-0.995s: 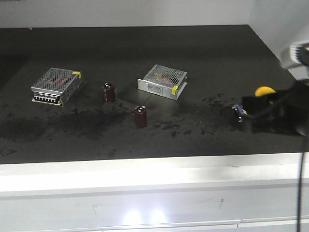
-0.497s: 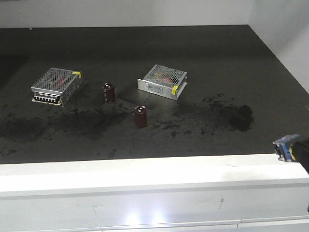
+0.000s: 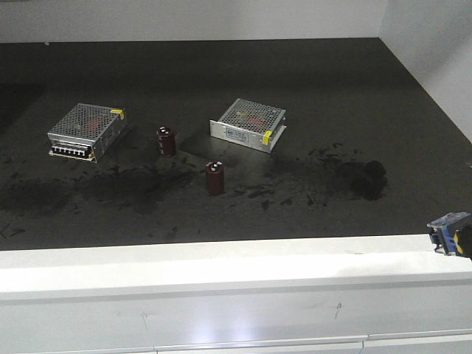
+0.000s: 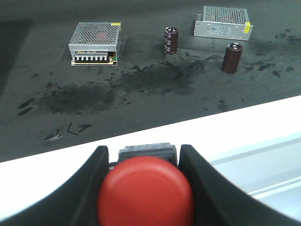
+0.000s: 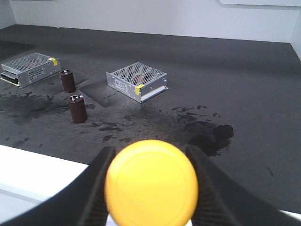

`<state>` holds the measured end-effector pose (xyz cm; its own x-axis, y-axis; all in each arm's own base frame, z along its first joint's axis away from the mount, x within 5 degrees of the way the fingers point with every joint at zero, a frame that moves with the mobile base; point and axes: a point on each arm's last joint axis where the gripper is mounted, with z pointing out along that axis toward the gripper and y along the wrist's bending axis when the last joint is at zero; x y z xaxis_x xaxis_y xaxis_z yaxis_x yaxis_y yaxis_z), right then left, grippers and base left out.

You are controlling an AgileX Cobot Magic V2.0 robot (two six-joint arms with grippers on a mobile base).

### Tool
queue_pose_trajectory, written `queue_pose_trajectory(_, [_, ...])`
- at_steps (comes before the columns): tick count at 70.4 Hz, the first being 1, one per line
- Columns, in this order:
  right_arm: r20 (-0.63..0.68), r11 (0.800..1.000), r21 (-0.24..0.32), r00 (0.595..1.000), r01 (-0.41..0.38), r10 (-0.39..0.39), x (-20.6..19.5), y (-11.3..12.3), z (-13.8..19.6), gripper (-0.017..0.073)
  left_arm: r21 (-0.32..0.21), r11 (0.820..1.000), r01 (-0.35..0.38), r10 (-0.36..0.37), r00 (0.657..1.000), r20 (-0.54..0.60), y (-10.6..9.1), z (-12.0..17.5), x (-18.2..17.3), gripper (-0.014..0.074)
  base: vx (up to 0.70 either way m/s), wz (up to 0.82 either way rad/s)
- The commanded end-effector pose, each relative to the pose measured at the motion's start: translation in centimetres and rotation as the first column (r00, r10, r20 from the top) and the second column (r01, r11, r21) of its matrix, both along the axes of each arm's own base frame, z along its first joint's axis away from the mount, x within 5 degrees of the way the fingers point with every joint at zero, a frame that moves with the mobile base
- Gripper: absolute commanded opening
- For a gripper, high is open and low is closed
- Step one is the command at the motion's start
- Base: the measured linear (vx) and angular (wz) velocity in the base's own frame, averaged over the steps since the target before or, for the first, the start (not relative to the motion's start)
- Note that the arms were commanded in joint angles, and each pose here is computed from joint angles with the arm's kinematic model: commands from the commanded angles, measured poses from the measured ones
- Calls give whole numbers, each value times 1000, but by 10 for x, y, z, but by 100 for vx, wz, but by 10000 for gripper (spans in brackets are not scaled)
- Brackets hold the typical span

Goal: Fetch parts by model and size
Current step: 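Drive the base to the bench with the red tray, holding both buttons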

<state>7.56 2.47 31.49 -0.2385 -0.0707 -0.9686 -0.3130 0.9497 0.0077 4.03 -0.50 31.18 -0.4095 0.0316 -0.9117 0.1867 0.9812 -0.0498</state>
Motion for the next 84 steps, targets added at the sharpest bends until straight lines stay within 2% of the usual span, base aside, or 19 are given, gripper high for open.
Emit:
queue_pose_trajectory(1, [98, 1000, 15, 995, -2, 1, 1, 0, 15, -10, -23, 1000, 14, -12, 996, 84, -2, 14, 3, -6, 0, 0])
queue_pose_trajectory(40, [98, 1000, 15, 995, -2, 1, 1, 0, 15, -10, -22, 1000, 14, -12, 997, 82, -2, 14, 3, -6, -3, 11])
queue_pose_trajectory(84, [94, 1000, 14, 996, -2, 0, 1, 0, 15, -10, -22, 1000, 14, -12, 997, 81, -2, 14, 3, -6, -16, 64])
